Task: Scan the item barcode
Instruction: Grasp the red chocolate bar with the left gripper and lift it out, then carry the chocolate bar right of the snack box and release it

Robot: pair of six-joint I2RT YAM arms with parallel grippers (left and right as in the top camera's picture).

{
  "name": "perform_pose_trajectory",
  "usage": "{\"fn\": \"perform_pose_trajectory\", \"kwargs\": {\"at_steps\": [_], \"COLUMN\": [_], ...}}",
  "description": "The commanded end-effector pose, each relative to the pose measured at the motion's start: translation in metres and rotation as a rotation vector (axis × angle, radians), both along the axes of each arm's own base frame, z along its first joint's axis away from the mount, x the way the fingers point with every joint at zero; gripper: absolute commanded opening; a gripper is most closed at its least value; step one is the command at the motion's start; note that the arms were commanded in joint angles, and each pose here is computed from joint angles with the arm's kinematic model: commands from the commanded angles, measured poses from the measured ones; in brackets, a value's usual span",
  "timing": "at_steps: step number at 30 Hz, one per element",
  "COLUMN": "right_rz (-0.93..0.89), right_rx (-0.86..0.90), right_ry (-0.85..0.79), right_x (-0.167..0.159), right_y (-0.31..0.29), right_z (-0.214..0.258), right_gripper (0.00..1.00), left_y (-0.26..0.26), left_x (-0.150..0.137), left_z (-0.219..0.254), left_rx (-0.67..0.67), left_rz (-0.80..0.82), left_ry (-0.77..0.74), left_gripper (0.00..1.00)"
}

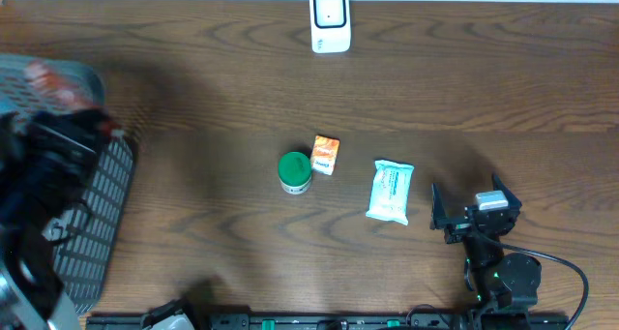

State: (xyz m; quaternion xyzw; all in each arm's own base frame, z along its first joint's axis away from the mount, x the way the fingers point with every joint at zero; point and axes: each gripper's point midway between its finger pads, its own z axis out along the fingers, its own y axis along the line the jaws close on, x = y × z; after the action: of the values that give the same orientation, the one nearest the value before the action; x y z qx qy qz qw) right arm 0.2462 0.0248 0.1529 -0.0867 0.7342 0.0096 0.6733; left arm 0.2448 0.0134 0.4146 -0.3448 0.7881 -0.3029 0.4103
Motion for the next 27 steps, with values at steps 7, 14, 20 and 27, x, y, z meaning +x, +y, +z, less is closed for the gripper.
{"fn": "perform_pose_trajectory", "kwargs": {"at_steps": [7, 14, 20, 27], "right_rz": [0.012, 0.012, 0.012, 0.012], "right_rx": [0.011, 0.011, 0.011, 0.011], "right_ry": [0.002, 0.002, 0.002, 0.002], "right_x": [-0.001, -0.001, -0.001, -0.001], "right_y": [0.003, 0.003, 0.003, 0.003], "right_z": [0.000, -0.001, -0.001, 0.000], "right_gripper": [0.99, 0.99, 0.99, 0.99], "left_y": [-0.132, -0.198, -0.269, -0.345], "left_x": [-0.014, 0.005, 0.022, 0.030], "left_z": [-0.019, -0.070, -0.096, -0.134], "left_rx": [-0.073, -0.104, -0.103, -0.148], "left_rz": [-0.638, -0.879, -1.122, -1.311], "left_ry": [0.035, 0.215, 0.189, 0.188], "left_gripper": [0.07, 0.07, 0.07, 0.07]}}
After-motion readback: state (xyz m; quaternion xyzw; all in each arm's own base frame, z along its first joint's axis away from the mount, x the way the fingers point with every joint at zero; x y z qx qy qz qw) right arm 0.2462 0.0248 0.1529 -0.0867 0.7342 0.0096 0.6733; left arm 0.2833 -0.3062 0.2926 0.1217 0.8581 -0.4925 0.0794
